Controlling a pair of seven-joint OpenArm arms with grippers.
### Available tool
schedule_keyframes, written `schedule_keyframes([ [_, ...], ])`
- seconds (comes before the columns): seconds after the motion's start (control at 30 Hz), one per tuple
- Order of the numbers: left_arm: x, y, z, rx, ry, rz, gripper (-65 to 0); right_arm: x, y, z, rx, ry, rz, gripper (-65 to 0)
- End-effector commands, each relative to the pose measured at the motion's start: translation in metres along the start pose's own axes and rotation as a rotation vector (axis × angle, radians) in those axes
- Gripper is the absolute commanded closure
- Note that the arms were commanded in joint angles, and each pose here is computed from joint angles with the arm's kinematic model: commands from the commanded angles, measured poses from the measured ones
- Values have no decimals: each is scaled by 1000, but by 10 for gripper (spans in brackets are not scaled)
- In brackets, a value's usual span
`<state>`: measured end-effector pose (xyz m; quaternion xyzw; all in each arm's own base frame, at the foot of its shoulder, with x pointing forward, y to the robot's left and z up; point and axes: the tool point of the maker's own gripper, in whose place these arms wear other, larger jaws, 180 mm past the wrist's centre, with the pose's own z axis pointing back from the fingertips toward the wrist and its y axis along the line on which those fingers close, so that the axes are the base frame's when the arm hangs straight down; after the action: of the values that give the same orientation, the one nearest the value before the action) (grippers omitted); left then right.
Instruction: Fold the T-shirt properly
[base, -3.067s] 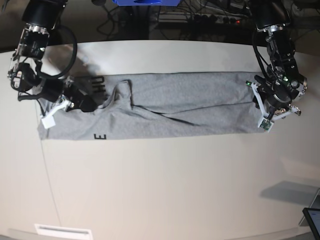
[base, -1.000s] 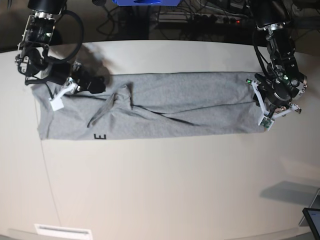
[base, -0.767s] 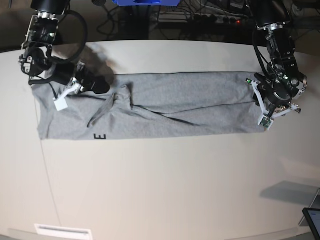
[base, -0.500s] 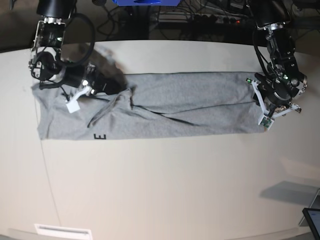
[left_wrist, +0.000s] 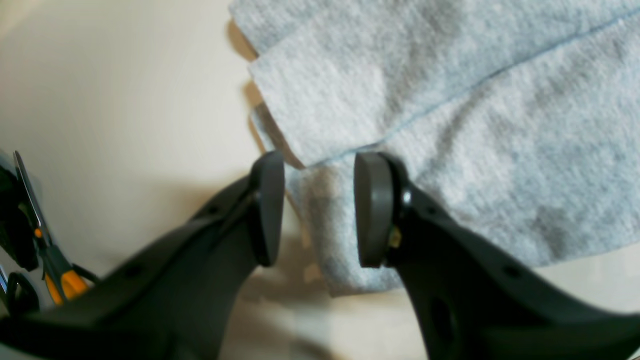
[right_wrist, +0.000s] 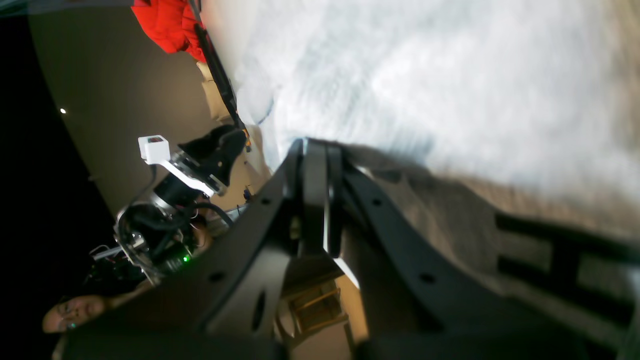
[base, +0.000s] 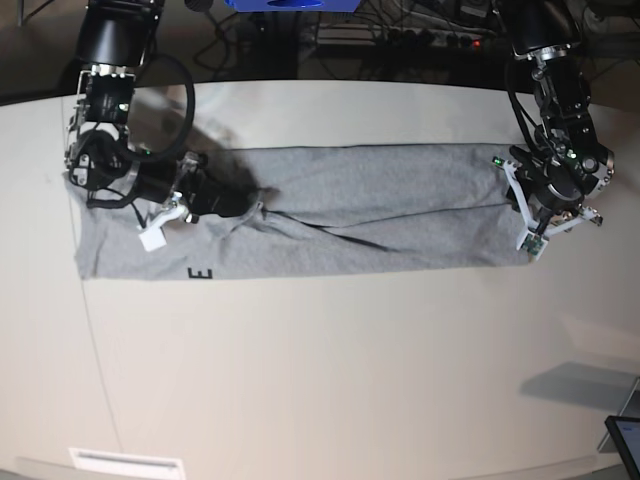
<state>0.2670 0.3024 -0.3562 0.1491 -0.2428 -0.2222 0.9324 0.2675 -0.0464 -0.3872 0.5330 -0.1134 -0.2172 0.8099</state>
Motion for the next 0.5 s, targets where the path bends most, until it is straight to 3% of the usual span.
schedule_keyframes([
  [0.0, 7, 11, 5, 28, -25, -9, -235, 3, 5, -4, 14, 4, 6, -1],
  [0.27, 7, 11, 5, 28, -25, -9, -235, -7, -22, -32, -59, 35, -32, -1],
  [0.47, 6, 16, 7, 39, -21, -19, -235, -2, -32, -22, -103, 17, -90, -1],
])
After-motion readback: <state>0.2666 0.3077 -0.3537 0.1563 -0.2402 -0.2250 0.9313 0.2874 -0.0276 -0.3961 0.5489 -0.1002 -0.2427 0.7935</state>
